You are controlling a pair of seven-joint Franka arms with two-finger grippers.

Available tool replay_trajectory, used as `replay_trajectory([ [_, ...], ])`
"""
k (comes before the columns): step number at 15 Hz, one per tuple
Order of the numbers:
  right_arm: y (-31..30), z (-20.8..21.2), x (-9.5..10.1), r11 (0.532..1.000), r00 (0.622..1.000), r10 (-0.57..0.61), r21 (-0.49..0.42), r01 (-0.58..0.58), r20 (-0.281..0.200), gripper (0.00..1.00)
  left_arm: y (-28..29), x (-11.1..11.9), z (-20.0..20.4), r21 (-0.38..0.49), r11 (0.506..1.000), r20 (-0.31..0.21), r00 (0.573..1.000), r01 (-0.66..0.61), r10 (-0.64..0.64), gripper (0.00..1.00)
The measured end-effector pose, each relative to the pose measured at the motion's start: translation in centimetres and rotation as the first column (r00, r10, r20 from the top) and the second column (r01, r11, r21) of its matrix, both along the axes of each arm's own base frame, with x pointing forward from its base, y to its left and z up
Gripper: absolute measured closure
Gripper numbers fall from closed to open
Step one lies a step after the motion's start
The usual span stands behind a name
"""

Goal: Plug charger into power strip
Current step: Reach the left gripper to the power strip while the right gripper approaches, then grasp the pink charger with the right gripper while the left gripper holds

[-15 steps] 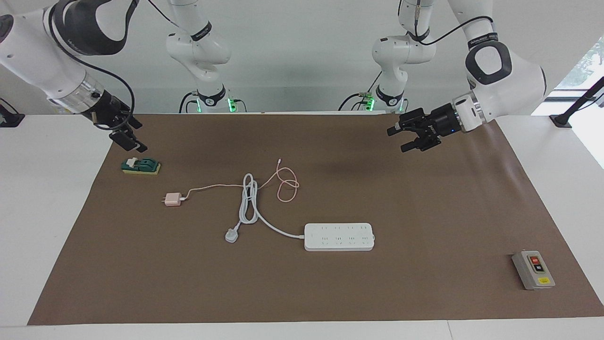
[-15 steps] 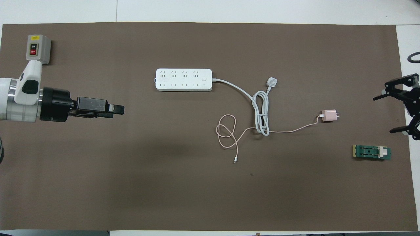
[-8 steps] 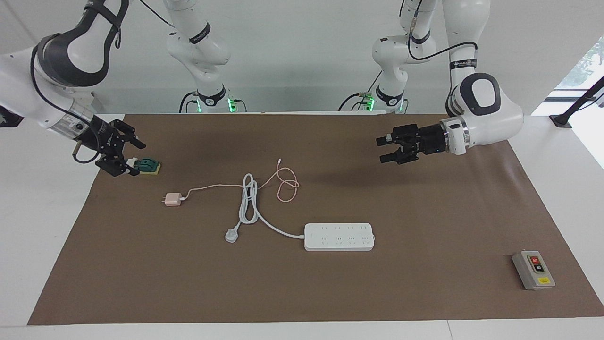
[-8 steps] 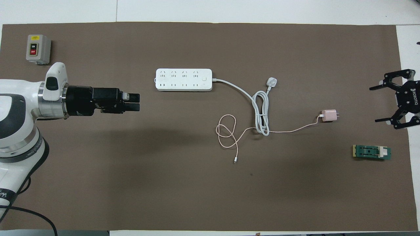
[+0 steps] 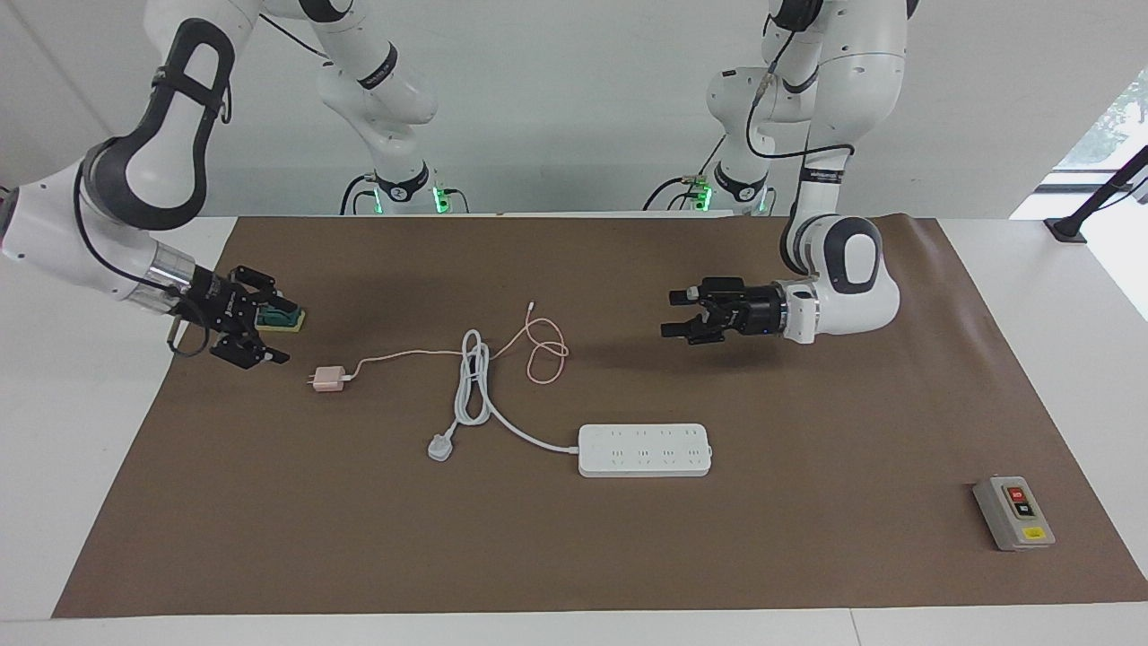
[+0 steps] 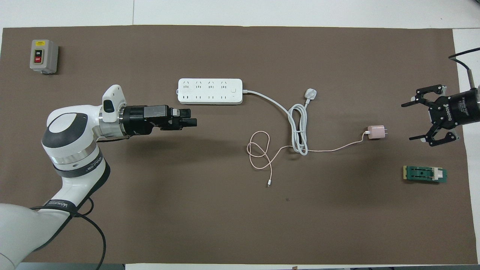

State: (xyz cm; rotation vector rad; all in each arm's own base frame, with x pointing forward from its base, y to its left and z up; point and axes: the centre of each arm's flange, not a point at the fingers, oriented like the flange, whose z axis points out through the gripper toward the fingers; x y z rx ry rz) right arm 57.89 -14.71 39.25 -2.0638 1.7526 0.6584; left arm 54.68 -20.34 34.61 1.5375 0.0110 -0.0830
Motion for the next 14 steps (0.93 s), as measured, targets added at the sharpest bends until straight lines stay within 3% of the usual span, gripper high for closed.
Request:
replay_trajectory([
  [3,-0.4,-2.6,0.4,0.998,0.998,0.057,0.020,-0.057,0.003,0.00,-3.6,-0.8,0.5,-0.033,0.999,-0.009,1.000,-0.003,0.002,0.00],
  [7,-0.5,-4.4,0.4,0.993,0.993,0.116,0.035,-0.117,0.032,0.00,-3.3,-0.4,0.6,-0.030,0.999,-0.005,1.000,-0.017,0.017,0.00],
  [14,-2.2,-7.9,-1.5,0.996,0.999,0.036,0.081,-0.038,0.031,0.00,-1.9,0.3,0.0,0.018,0.997,-0.007,0.997,-0.076,0.076,0.00],
])
